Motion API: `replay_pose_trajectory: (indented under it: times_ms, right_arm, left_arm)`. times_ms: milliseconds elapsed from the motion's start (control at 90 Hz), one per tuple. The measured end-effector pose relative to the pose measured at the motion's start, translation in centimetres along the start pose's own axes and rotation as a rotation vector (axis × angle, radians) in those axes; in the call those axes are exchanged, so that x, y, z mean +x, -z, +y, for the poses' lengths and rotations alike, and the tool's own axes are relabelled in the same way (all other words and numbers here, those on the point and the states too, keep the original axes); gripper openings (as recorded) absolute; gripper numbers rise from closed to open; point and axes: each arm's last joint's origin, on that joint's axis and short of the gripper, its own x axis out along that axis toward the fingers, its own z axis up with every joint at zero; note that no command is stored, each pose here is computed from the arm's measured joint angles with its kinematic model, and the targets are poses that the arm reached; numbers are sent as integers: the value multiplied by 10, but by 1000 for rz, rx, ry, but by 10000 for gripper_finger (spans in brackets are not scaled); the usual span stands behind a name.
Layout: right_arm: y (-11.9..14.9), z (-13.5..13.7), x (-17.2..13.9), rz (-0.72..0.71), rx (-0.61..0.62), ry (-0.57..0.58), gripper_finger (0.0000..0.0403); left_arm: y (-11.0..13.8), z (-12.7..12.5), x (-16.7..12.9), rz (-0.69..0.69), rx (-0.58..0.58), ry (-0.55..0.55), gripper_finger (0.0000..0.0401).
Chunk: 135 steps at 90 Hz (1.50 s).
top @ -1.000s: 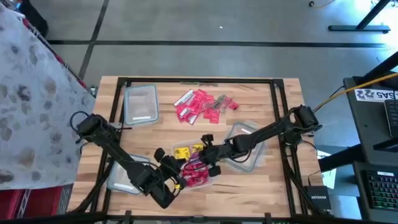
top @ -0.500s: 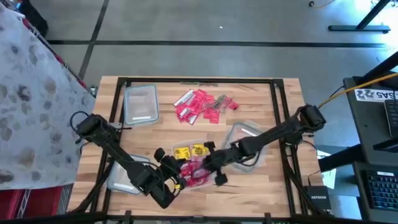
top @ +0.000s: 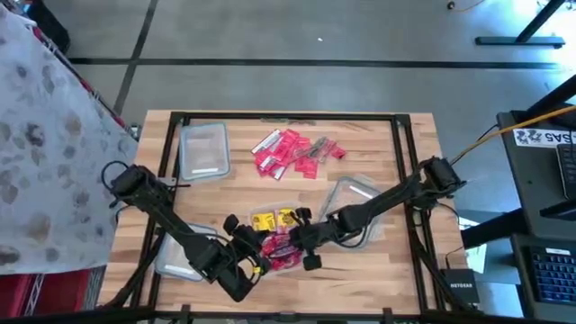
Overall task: Sort candy
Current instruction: Put the violet candy into the right transparent bin, then close the right transparent bin
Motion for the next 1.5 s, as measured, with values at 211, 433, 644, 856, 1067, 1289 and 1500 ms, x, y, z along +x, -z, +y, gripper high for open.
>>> replay_pose_trajectory:
  times_ms: [211,433,644,856,1067,1289,1500]
  right_arm:
    - [-12,0,-27,-39,-43,-84,123]
    - [-9,15,-85,36,-91,-30,139]
    - [23,57,-140,150,-246,101,138]
    - [57,88,-165,180,-148,219,138]
    - [95,98,-161,263,-33,188,139]
    - [124,102,-147,252,-23,135,167]
    - [151,93,-129,222,-89,126,244]
  left_arm:
    - [0,0,0,1,2,-2,0]
    - [1,0,0,15,-4,4,0]
    - [5,-1,3,23,8,0,0]
    - [11,-3,6,28,9,-5,0]
    - [14,-5,3,31,29,4,0]
    - [17,-5,-2,39,41,18,0]
    - [17,-5,-3,41,48,17,0]
